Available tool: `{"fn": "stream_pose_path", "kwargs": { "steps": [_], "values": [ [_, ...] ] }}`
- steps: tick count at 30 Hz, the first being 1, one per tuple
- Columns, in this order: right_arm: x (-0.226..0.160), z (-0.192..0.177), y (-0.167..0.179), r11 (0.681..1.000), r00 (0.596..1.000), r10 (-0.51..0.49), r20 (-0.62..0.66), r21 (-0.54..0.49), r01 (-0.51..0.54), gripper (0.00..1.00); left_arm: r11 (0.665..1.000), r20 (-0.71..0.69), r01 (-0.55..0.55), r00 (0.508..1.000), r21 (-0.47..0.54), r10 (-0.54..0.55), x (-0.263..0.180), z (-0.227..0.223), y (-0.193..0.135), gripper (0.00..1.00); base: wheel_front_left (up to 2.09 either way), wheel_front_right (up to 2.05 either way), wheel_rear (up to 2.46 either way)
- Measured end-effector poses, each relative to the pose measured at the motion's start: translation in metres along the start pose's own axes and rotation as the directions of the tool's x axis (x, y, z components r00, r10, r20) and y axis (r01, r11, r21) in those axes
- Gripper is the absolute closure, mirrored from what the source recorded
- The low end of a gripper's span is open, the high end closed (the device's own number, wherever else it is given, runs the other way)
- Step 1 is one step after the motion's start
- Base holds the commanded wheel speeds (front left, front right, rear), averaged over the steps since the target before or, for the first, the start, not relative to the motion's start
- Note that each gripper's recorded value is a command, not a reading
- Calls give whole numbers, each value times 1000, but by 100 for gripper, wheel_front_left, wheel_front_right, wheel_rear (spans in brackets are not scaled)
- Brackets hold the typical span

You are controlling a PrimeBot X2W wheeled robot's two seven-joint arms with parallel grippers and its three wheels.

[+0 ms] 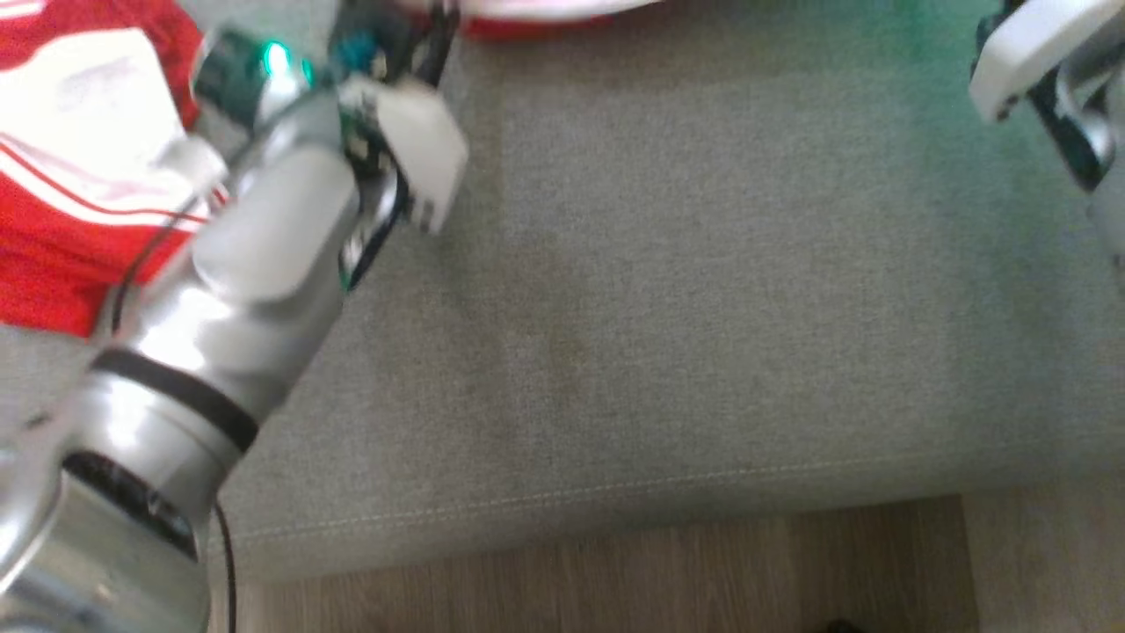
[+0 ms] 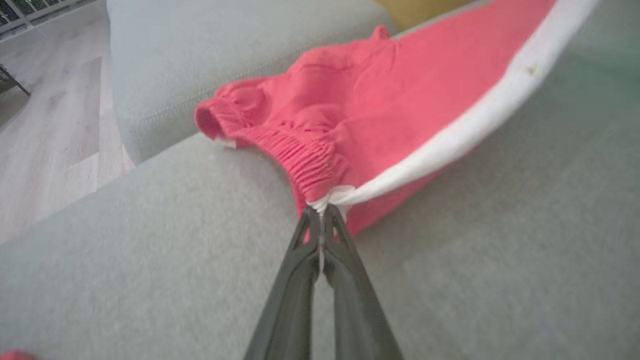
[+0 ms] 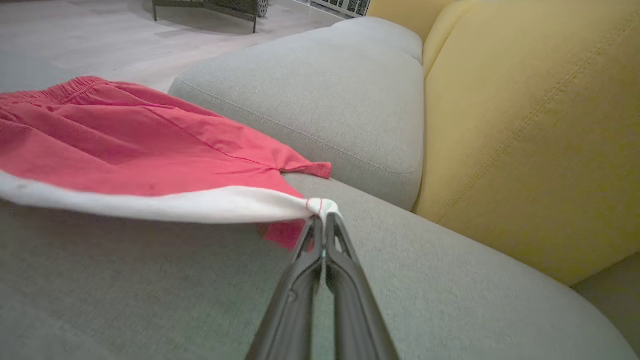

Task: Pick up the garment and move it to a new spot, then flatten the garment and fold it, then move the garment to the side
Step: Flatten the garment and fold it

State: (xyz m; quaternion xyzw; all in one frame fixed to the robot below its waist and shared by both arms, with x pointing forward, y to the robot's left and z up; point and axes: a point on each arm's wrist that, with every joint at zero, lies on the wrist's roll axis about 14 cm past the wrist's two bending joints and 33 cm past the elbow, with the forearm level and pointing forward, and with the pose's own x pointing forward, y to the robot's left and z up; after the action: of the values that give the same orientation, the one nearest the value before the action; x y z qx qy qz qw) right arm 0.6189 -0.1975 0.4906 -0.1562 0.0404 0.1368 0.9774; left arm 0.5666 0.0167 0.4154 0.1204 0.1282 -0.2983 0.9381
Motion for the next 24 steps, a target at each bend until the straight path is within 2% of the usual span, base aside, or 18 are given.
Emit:
{"fn": "stream_pose_path", "kwargs": {
  "steps": [5,12,15,18,24],
  "values": [
    [-23,-12,7,1000,997,24,-79,1,-24,100,999,-61,24,998,27,-23,-24,-20,-16,100,0,0,0],
    [-52,-11,-2,1000,994,22,-109,-10,-23,100,998,-61,42,997,36,-40,-49,-20,-32,100,0,0,0],
    [-67,-17,6,998,988,54,-147,-16,-57,100,998,-51,35,998,44,-33,-59,-16,-37,100,0,0,0],
    [-77,-22,10,997,984,71,-166,-9,-73,100,999,-52,37,998,36,-35,-66,-20,-42,100,0,0,0],
    [-105,-30,14,994,970,102,-221,-13,-107,100,997,-58,53,997,-51,-56,-89,-29,-69,100,0,0,0]
  ]
}}
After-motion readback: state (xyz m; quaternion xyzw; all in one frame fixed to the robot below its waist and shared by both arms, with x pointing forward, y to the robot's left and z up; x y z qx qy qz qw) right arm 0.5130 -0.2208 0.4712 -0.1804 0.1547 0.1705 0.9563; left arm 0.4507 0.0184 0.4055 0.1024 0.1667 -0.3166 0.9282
